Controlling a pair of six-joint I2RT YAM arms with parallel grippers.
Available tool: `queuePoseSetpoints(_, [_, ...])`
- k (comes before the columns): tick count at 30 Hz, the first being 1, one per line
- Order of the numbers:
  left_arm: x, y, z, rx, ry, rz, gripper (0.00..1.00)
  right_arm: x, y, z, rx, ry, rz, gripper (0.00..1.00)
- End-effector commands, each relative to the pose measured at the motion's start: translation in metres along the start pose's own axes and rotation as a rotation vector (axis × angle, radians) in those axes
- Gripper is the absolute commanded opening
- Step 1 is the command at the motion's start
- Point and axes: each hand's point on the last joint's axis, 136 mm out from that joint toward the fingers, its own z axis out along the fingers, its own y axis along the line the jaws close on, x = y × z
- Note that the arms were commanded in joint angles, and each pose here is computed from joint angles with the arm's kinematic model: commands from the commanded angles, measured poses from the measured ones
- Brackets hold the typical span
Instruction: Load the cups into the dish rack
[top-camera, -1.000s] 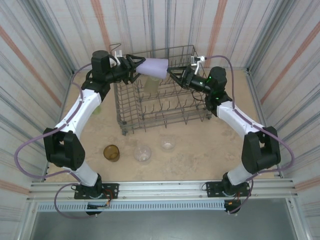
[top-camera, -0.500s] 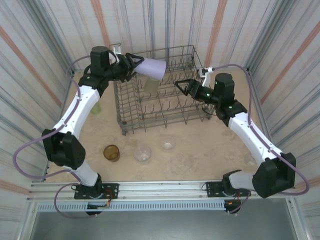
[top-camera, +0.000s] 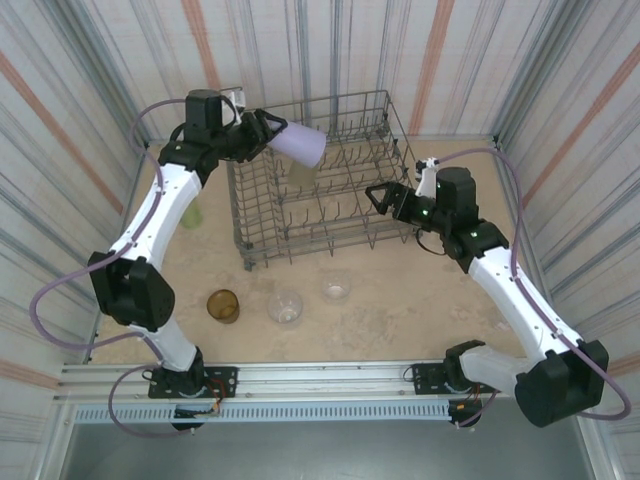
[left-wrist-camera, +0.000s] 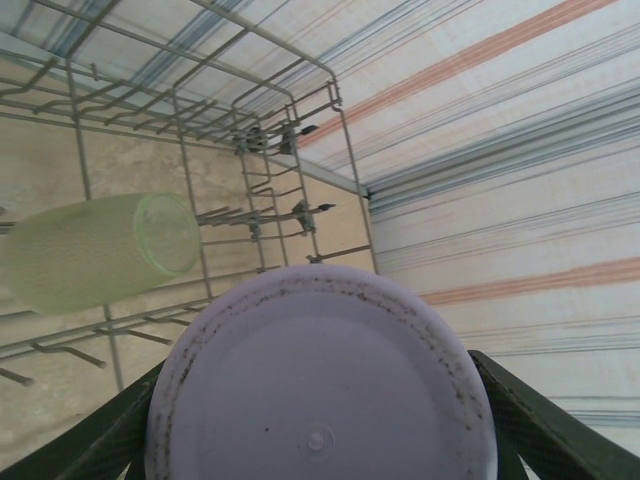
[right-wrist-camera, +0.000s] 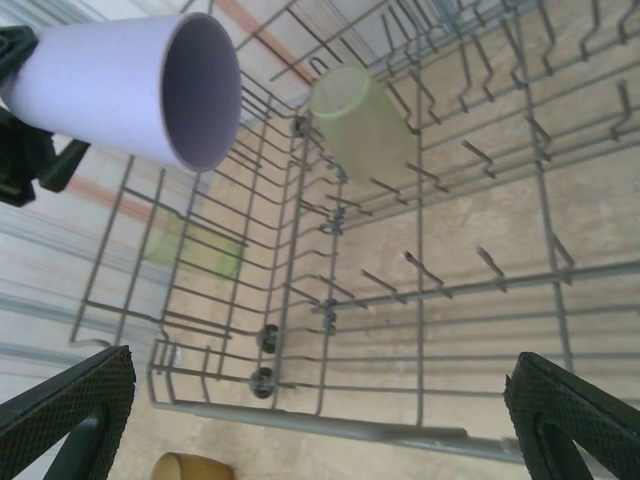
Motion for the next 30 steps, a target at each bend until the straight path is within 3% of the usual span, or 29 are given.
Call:
queuePoseSetpoints(1, [-0.002, -0.003, 0.004, -0.028, -0.002, 0.105, 0.29, 0.009, -0.017, -0.009, 0.078, 0.001, -0.024, 0.99])
queuePoseSetpoints(21, [0.016, 0.008, 0.037, -0.298, 0.034, 0.463, 0.27, 0.025, -0.046, -0.022, 0.199, 0.022, -0.058, 0.99])
queuePoseSetpoints(30, [0.025, 0.013, 0.046, -0.364, 0.049, 0.562, 0.27, 0.028, -0.052, -0.019, 0.217, 0.034, -0.06, 0.99])
